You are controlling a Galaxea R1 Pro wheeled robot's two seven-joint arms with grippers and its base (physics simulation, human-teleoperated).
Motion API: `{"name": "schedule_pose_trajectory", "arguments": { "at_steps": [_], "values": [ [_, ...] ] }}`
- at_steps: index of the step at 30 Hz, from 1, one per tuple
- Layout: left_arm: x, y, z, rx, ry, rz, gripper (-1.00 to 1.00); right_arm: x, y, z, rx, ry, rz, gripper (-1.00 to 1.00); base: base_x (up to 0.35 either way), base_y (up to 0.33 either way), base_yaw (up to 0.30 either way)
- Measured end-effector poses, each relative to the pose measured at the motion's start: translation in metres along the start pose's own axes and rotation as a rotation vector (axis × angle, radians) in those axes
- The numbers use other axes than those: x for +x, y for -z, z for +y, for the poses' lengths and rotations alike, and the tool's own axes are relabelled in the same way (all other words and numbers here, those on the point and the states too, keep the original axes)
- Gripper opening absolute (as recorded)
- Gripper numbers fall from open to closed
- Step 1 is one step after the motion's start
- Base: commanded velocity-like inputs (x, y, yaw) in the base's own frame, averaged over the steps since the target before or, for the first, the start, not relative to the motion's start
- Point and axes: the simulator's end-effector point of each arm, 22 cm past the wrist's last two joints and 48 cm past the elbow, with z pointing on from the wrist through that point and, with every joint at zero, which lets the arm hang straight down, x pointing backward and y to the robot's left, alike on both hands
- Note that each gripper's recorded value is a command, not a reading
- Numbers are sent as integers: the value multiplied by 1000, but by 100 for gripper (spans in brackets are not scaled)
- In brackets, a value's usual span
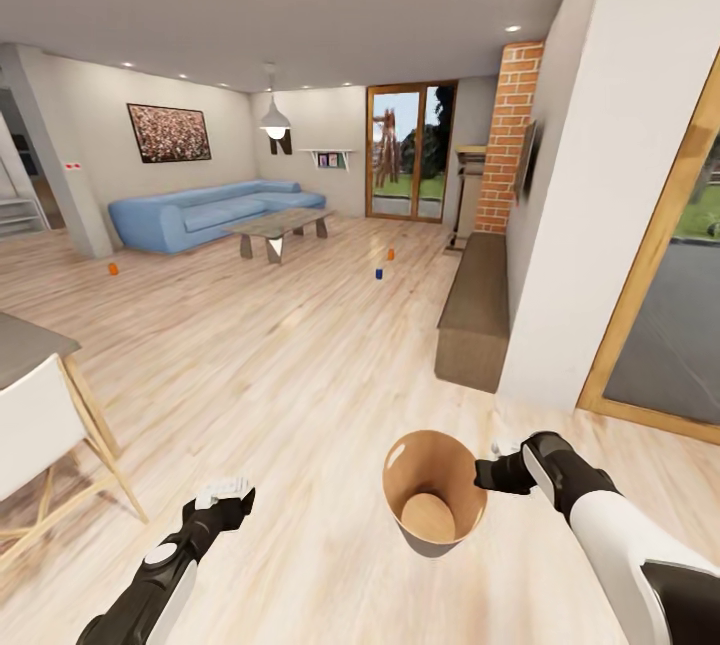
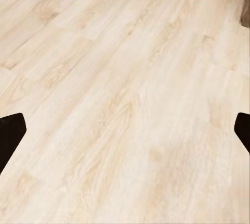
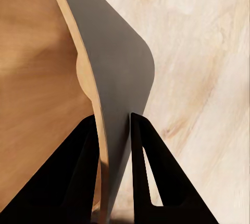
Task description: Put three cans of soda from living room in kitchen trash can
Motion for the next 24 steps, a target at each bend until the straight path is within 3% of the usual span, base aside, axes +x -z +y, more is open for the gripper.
{"name": "schedule_pose_trajectory", "arguments": {
  "at_steps": [15,24],
  "values": [
    [0,0,0,0,0,-1,100,-1,-1,4,-4,4,-2,-100,327,0,3],
    [0,0,0,0,0,-1,100,0,-2,8,-8,9,-1,-100,327,0,134]
  ]
}}
